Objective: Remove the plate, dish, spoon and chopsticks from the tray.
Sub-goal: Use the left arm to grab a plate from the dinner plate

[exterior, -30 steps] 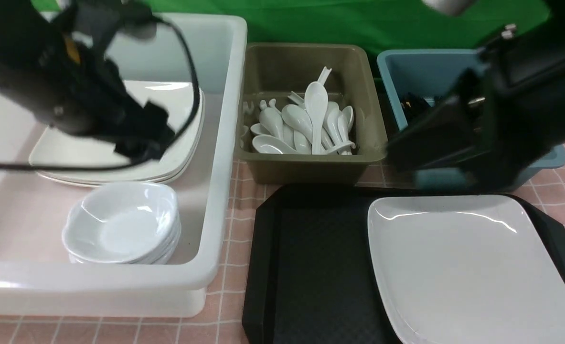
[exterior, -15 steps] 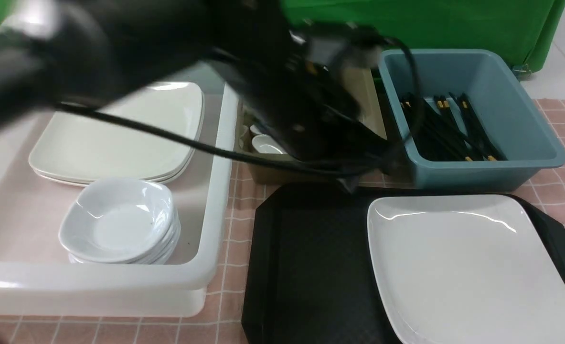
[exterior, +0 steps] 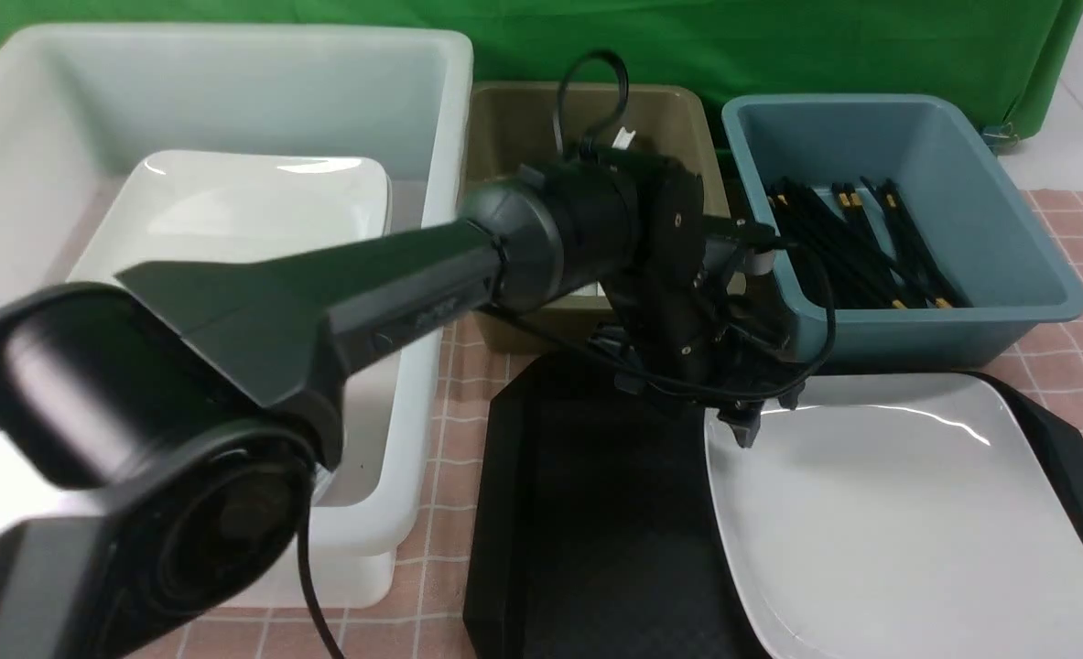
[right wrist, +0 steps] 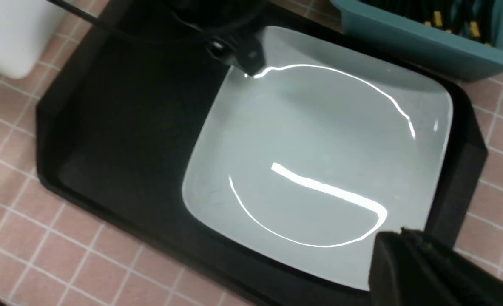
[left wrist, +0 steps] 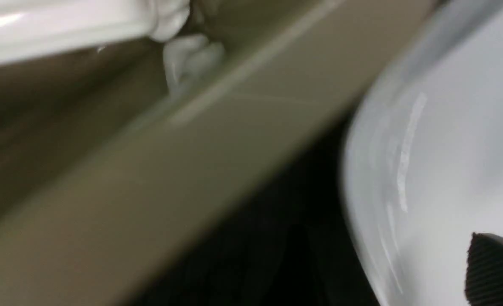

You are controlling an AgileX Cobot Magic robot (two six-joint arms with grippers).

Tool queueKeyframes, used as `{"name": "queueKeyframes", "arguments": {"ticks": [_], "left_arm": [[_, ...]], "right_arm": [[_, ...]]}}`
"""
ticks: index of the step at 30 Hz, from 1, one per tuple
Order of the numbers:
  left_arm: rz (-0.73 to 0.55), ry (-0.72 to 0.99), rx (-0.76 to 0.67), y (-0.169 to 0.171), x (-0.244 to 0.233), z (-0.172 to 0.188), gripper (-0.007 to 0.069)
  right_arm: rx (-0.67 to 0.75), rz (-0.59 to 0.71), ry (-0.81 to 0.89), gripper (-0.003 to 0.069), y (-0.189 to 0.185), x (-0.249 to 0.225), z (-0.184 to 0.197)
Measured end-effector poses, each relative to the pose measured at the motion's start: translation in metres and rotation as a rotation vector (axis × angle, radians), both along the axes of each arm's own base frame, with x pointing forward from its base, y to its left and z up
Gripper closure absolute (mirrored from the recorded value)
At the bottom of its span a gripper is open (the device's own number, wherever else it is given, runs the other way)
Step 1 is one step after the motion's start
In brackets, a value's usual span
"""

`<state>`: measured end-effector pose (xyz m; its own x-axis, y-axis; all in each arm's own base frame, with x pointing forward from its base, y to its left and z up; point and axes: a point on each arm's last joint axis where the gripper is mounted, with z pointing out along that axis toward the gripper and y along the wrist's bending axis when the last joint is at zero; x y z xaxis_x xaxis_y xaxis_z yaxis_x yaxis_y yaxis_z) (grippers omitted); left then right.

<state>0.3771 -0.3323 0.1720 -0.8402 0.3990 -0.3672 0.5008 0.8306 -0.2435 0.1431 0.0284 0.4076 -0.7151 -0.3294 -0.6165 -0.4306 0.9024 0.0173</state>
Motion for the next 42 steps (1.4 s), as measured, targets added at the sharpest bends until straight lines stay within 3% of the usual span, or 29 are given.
{"name": "queueKeyframes", "arguments": {"ticks": [4, 8, 11, 12, 14, 16, 21, 24, 31, 42], "left_arm": [[0.018, -0.005, -0.027, -0.004, 0.004, -0.013, 0.0105], [0.031, -0.014, -0.052, -0.007, 0.007, -0.017, 0.0155], [0.037, -0.021, -0.064, -0.009, 0.008, -0.018, 0.0272], [0.037, -0.021, -0.064, -0.009, 0.008, -0.018, 0.0272], [0.037, -0.018, -0.064, -0.009, 0.008, -0.019, 0.0422], [0.055, 0.003, -0.088, -0.008, 0.009, -0.018, 0.0484], [0.017, 0.059, -0.057, -0.005, 0.000, -0.009, 0.0490], [-0.033, 0.060, -0.045, -0.003, -0.007, 0.010, 0.0519], [-0.121, -0.121, -0.103, 0.014, -0.025, 0.106, 0.0608], [-0.156, -0.350, -0.165, 0.050, -0.054, 0.204, 0.0612]], "right_arm": [[0.034, 0.019, -0.006, 0.0626, 0.003, 0.000, 0.001], [0.042, 0.043, -0.012, 0.0626, 0.005, 0.000, 0.002], [0.044, 0.049, -0.015, 0.0626, 0.006, 0.000, 0.002], [0.045, 0.050, -0.015, 0.0626, 0.006, 0.000, 0.002], [0.046, 0.049, -0.019, 0.0626, 0.006, 0.000, 0.002], [0.046, 0.049, -0.021, 0.0626, 0.006, 0.000, 0.002], [0.045, 0.051, -0.031, 0.0626, 0.006, 0.001, 0.003], [0.045, 0.049, -0.043, 0.0626, 0.006, 0.002, 0.003], [0.050, 0.053, -0.066, 0.0626, 0.006, 0.000, 0.011], [0.126, 0.111, -0.131, 0.0626, 0.014, -0.008, 0.032]]}}
